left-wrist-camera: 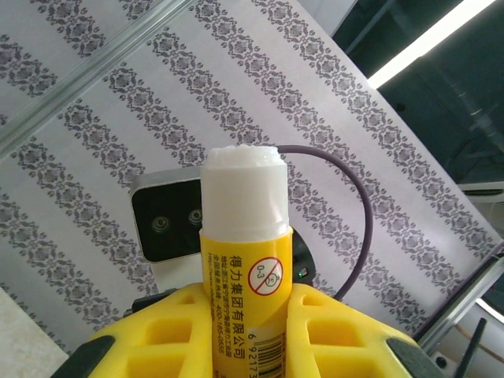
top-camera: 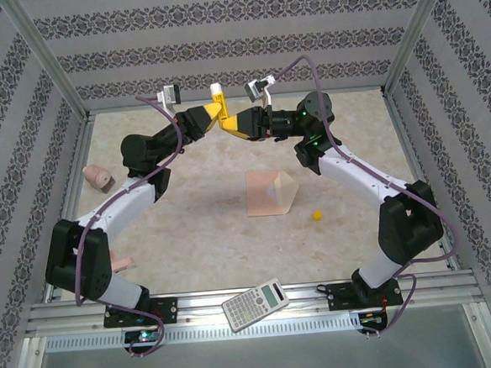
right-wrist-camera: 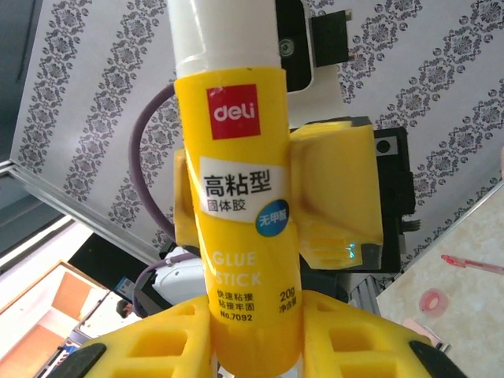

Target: Place the letter into the envelope and seal it

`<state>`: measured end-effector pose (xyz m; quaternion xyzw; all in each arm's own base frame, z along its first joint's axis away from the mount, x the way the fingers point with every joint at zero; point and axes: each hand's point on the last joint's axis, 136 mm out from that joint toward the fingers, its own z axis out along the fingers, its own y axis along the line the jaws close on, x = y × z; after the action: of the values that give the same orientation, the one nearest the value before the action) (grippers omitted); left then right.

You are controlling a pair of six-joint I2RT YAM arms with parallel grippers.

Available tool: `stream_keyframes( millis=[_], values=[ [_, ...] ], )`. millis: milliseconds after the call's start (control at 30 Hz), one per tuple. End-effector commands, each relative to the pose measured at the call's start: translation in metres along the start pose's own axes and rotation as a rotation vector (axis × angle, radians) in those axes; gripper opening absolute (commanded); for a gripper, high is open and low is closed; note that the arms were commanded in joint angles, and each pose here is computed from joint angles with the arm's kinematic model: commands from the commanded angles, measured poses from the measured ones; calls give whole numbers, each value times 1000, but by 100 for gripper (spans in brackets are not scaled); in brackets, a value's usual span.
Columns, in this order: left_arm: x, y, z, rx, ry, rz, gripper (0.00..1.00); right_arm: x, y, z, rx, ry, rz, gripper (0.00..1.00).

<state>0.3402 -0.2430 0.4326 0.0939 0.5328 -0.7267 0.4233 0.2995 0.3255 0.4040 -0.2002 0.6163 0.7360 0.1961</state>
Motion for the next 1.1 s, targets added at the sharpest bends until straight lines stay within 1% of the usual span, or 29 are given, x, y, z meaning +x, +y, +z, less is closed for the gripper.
stream_keyframes(
  millis=[0, 100, 167, 200, 233, 300, 400, 533, 700, 800, 900, 1000, 1067],
  values=[
    [52, -26, 2, 43, 245, 102, 0, -14, -4, 4, 58, -101, 8, 32],
    [47, -16, -3, -58, 228, 137, 0, -12, -8, -2, 106, -116, -6, 45],
    [44, -4, -10, -167, 217, 171, 0, -9, -11, -6, 160, -120, -19, 59],
    [43, 3, -14, -237, 211, 188, 0, -7, -13, -9, 199, -123, -31, 65],
    [40, 9, -20, -306, 201, 212, 0, -4, -14, -12, 241, -125, -49, 69],
    [33, 16, -29, -408, 172, 248, 0, 3, -20, -18, 339, -124, -78, 72],
    [23, 25, -41, -528, 128, 267, 0, 11, -25, -23, 441, -131, -136, 73],
    [19, 46, -56, -677, 106, 229, 0, 27, -38, -23, 554, -104, -183, 73],
    [16, 66, -71, -811, 82, 190, 0, 40, -54, -19, 717, -77, -250, 72],
    [14, 68, -73, -824, 57, 170, 0, 46, -69, -20, 821, -85, -267, 72],
    [15, 71, -73, -825, 44, 143, 0, 53, -81, -17, 892, -84, -287, 72],
    [17, 73, -74, -819, 33, 114, 0, 55, -87, -9, 914, -90, -304, 71],
    [19, 75, -74, -810, 25, 93, 0, 56, -89, -3, 895, -97, -300, 70]
  ],
)
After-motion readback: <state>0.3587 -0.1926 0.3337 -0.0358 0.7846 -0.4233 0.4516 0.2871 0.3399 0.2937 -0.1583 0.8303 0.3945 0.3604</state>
